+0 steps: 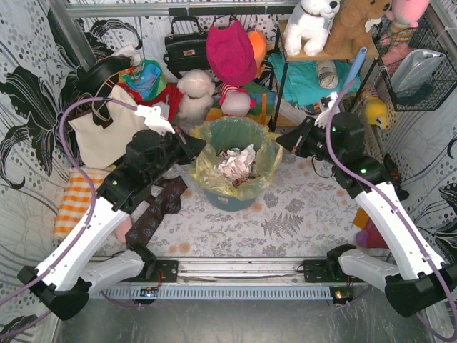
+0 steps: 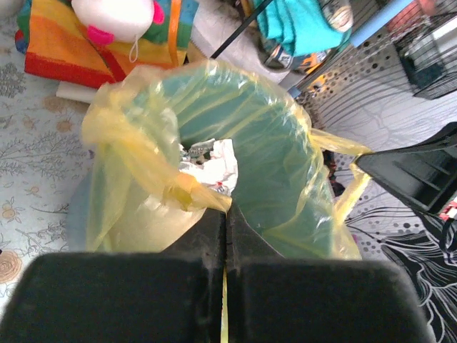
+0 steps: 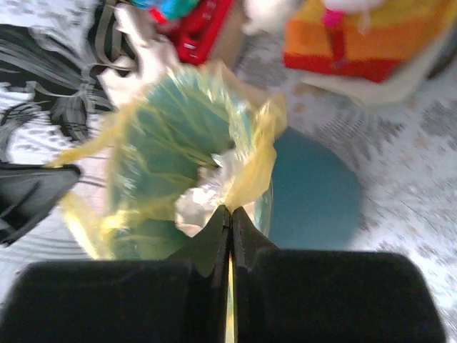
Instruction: Tie the trash bag
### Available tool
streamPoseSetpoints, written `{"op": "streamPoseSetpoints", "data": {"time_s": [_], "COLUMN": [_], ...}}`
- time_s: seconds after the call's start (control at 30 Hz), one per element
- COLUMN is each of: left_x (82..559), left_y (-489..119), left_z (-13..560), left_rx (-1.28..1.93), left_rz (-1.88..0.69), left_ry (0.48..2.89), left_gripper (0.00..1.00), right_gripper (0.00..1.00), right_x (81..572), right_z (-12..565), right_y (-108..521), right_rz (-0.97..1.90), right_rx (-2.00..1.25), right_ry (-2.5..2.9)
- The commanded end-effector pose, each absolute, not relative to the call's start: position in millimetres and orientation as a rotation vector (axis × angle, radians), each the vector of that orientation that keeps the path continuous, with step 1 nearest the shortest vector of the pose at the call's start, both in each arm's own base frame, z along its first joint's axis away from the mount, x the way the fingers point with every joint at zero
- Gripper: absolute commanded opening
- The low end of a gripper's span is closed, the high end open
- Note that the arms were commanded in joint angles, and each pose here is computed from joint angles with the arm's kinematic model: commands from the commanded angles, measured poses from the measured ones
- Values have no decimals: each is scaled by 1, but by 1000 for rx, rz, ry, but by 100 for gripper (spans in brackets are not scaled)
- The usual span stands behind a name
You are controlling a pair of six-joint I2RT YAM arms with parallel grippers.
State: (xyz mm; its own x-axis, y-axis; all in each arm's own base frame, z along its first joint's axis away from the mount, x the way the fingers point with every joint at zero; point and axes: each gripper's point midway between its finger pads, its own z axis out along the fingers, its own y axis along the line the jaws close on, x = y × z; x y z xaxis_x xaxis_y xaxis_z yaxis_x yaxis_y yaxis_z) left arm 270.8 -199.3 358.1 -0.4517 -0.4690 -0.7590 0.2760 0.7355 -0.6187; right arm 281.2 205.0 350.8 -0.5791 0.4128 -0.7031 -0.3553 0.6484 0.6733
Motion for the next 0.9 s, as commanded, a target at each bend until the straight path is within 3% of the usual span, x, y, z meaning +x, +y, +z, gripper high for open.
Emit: {"op": "streamPoseSetpoints", "data": {"time_s": [0.0, 0.33, 0.6, 0.87], "left_x": [285, 288, 285, 287], "left_y": [-208, -212, -209, -207], "left_z": [361, 295, 293, 307], "left_rx": [-146, -170, -182, -171], "left_rz": [-872, -827, -817, -807], "left_ry": [1794, 1947, 1962, 1934], "left_gripper": [0, 0, 0, 0], "right_gripper": [0, 0, 0, 0], "right_x": [297, 272, 240, 285], "right_z": [301, 242, 291, 348], "right_y": [187, 180, 195, 185], "right_rz": [862, 845, 1032, 914], "right_rx": [140, 148, -12, 90], "right_ry": [2015, 2134, 2035, 1870]}}
